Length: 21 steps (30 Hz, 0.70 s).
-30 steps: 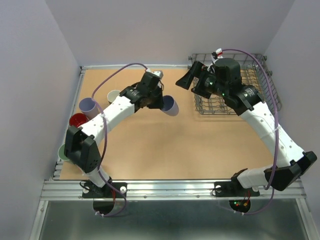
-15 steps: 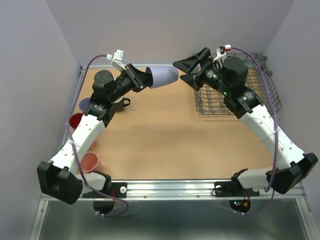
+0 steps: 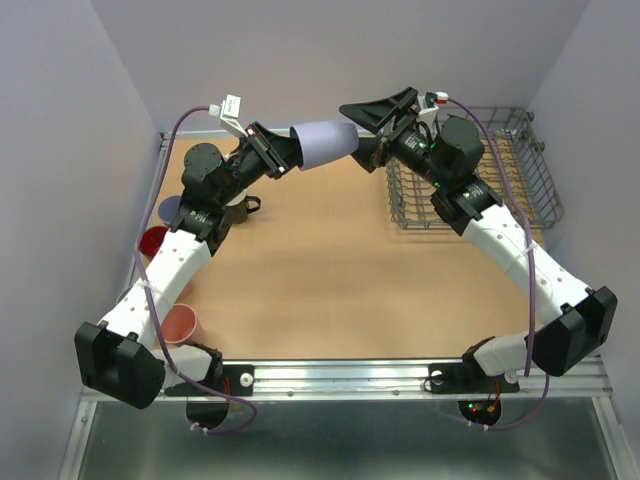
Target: Load the cups into the dish rack
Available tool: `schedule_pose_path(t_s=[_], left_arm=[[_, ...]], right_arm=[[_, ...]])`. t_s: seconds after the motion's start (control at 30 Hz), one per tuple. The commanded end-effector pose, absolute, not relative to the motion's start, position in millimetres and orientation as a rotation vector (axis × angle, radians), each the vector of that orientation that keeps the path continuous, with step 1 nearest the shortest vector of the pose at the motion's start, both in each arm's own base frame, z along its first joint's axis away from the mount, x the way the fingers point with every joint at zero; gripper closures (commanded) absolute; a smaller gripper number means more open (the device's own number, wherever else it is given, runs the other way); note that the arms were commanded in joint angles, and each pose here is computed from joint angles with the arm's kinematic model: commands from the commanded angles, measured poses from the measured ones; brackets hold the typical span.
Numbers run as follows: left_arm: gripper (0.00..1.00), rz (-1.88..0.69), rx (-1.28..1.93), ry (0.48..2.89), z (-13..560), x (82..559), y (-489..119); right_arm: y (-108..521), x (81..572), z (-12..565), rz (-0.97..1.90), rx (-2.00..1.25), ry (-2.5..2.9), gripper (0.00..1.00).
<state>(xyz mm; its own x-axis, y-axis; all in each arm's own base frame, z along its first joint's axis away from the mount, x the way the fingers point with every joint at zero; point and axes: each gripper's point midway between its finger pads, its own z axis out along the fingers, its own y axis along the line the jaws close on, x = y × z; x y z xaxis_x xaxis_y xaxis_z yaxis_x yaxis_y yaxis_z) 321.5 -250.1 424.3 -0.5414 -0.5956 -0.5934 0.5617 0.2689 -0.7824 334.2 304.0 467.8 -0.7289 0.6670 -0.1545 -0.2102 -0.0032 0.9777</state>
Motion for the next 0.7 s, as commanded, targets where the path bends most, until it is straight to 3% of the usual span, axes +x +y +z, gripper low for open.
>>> schedule_pose_path(t_s=[0.0,0.43,0.67], left_arm=[[1.00,-1.491,-0.034,1.436,451.5,315.6,-245.5],[1.00,-1.378,-0.186,1.461,455.0,341.0,-257.7],[1.00,-1.355,-0.211,1.466,451.4,337.9,-258.1]], right_arm=[[306.6,316.5,511.7,1.975,0.420,1.499,0.00],[324.5,311.9,516.3,2.001,0.416,1.501,0.01],[321.7,315.4,517.5,1.967,0.422,1.478,0.27]])
